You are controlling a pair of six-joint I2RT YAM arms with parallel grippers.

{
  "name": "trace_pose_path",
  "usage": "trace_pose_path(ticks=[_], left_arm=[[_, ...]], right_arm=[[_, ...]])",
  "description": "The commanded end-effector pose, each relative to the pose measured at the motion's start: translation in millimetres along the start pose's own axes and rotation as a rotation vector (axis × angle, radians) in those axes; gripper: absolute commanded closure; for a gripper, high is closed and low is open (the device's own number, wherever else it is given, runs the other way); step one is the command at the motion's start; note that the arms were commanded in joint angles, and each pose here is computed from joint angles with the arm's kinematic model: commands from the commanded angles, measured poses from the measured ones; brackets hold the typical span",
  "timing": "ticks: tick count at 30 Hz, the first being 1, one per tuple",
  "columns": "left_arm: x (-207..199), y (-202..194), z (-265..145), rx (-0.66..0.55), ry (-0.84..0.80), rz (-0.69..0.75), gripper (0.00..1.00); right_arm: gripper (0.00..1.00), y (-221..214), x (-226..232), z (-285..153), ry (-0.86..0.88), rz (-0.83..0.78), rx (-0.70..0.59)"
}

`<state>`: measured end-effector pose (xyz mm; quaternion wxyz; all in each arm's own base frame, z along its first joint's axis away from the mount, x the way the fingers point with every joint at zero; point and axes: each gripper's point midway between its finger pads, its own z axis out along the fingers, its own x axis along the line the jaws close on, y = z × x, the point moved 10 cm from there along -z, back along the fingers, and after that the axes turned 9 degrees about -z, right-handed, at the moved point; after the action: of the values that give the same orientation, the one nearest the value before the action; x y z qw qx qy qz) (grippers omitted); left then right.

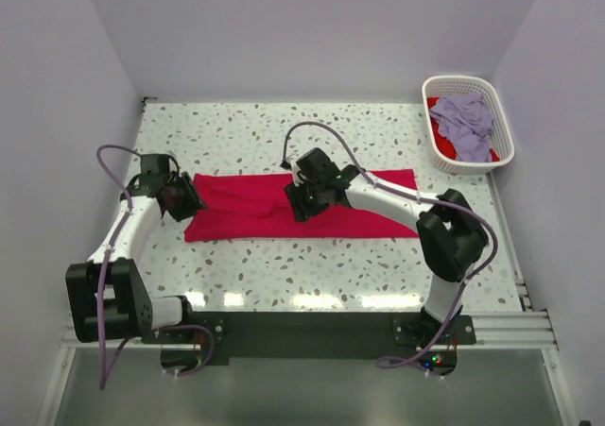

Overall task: Fold and stack the t-shirts
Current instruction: Fold the tshirt

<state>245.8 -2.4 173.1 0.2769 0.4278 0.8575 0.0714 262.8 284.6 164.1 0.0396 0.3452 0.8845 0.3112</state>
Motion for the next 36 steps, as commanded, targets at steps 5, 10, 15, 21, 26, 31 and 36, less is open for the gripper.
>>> trace_pose_path(ticks=[5,10,15,21,26,31,36], left_arm=[[12.2,-27.1,19.7,0.031,0.058,-0.047,0.59],[15.3,-32.3,43.1,0.048,0.108,-0.051,0.59],[15.0,-17.7,72.3,0.057,0.184,-0.057,0.61],[-13.2,28.1,117.9,0.078,0.221,0.0,0.61],[-69.7,55.4,166.3,0.075,0.267,0.189,0.59],[-158.6,68.9,198.3,0.022,0.178,0.34,0.58],[-198.3,95.4,174.3,-0.124,0.072,0.354,0.44]], right_arm=[[0.51,-61.9,-50.6,-21.8,-0.372,0.228,0.113],[0.43,-88.8,-67.5,-18.7,-0.446,0.285,0.145],[0.42,-107.4,-63.2,-16.5,-0.439,0.328,0.209],[0.42,-133.1,-11.0,-28.3,-0.292,0.352,0.344],[0.41,-135.5,48.1,-43.0,-0.113,0.355,0.317],[0.4,-116.7,81.4,-33.1,0.054,0.328,0.271],[0.4,-66.0,80.3,-44.5,0.009,0.194,0.188]])
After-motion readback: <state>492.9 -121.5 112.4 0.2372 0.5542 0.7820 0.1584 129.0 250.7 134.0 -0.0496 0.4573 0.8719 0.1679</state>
